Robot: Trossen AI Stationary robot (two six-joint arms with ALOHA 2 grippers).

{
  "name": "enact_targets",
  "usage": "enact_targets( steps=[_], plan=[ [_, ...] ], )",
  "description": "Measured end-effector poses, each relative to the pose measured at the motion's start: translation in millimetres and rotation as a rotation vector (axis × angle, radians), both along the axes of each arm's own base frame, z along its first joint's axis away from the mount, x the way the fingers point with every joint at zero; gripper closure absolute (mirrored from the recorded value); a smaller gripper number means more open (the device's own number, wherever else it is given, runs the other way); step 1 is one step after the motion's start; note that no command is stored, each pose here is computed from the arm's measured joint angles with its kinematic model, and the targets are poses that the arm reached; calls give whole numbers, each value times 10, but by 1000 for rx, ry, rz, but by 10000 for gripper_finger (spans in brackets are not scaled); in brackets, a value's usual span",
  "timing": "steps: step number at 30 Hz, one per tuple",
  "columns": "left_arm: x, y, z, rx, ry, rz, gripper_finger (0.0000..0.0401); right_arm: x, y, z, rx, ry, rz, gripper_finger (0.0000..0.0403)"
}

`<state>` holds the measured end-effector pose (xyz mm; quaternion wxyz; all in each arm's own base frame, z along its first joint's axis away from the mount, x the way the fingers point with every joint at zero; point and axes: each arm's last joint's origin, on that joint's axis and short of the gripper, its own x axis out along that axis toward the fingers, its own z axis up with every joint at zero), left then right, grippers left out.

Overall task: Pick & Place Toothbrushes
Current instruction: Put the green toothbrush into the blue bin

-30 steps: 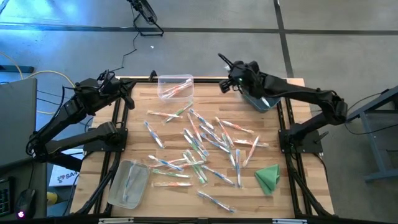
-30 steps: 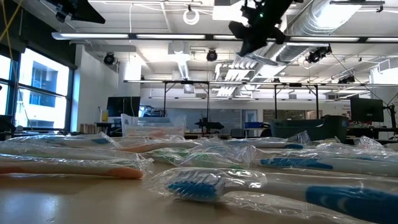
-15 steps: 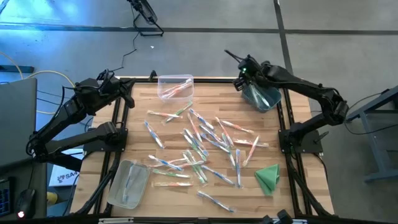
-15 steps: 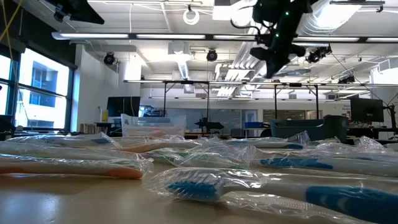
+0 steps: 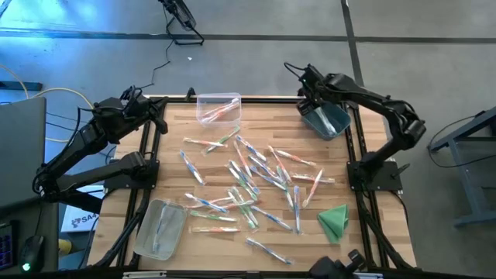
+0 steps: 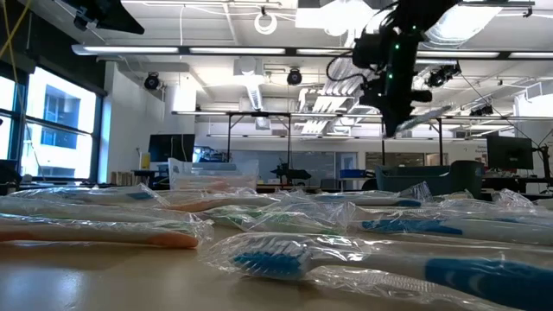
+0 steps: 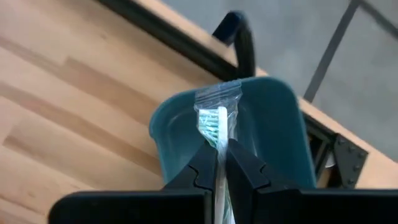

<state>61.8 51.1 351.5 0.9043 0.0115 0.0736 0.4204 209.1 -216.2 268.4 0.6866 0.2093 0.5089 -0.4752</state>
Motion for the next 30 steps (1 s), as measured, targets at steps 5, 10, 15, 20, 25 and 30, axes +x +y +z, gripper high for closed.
enact_targets(
  steps=[5,10,15,20,25,30],
  plan=[
    [0,0,0,0,0,0,401,-33,-128,-187,89,51,3,393],
    [0,0,0,0,0,0,401,-50,-246,-354,135,97,-4,393],
    [0,0,0,0,0,0,401,-68,-340,-501,176,126,-26,393],
    [0,0,0,0,0,0,401,-78,-386,-638,232,163,-25,393],
    [0,0,0,0,0,0,401,-69,-412,-719,257,176,-17,393],
    [0,0,0,0,0,0,401,-67,-430,-756,263,181,-18,393]
  ],
)
